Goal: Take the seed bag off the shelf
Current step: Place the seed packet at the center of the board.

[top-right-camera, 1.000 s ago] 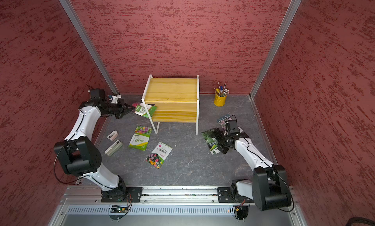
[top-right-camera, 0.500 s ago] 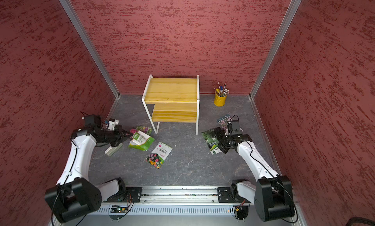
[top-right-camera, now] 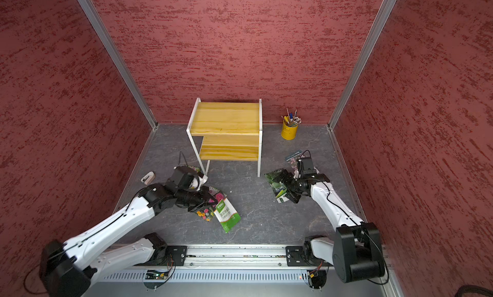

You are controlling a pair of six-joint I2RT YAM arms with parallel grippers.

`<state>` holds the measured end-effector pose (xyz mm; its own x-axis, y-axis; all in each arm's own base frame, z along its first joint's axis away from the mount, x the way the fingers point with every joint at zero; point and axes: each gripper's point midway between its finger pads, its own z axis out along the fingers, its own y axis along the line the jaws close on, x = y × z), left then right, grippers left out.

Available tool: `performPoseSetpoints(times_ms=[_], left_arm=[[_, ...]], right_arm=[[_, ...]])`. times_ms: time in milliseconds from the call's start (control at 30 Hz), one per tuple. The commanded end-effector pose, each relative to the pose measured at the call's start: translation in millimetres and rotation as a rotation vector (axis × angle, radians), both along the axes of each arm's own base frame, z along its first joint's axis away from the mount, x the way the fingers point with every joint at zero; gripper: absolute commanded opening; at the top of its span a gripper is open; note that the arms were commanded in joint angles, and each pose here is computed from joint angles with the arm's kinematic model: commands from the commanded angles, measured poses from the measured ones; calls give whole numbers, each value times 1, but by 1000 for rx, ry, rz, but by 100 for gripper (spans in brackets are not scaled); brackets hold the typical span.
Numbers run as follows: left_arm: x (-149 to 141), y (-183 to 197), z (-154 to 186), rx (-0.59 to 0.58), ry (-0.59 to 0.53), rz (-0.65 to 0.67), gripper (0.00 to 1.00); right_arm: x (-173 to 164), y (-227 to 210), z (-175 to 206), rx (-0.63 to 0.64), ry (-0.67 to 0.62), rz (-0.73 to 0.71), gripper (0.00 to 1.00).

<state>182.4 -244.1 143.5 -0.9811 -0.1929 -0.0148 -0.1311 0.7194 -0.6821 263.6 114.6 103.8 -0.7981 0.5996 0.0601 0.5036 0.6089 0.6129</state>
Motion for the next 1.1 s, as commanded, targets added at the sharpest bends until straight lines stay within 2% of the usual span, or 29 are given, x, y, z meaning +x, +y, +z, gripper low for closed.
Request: performPoseSetpoints(times_ms=[0, 167, 200, 267, 467, 600, 667, 733, 833, 967, 1067], left_arm=[[51, -41, 15, -72, -129, 76, 0], [73, -91, -1, -77, -101, 17, 0], [74, -97, -5, -74, -89, 8, 10], [71, -102, -18, -31, -43, -11, 100], [47, -76, -33, 99, 21, -4, 100], [24, -17, -27, 243, 51, 45, 100], [21, 18, -19, 272, 59, 86, 100], [26, 52, -10, 261, 43, 123, 100], [46, 76, 3, 181, -4, 119, 100], [59, 71, 0, 181, 6, 32, 100], [65, 67, -6, 163, 30, 76, 100]], right_arm=[[-6, 5, 13, 12, -24, 41, 98], [-15, 3, 11, 0, -15, 53, 98], [-17, 3, 11, 0, -13, 55, 98], [-20, 2, 12, -4, -13, 56, 98], [-21, -2, 13, -25, -17, 55, 98], [-15, -6, 17, -47, -33, 45, 98], [-8, -10, 21, -64, -48, 41, 98], [1, -15, 23, -89, -54, 37, 98], [12, -18, 21, -90, -54, 24, 98], [17, -16, 15, -64, -41, 7, 98], [16, -7, 24, -44, -78, 30, 98]])
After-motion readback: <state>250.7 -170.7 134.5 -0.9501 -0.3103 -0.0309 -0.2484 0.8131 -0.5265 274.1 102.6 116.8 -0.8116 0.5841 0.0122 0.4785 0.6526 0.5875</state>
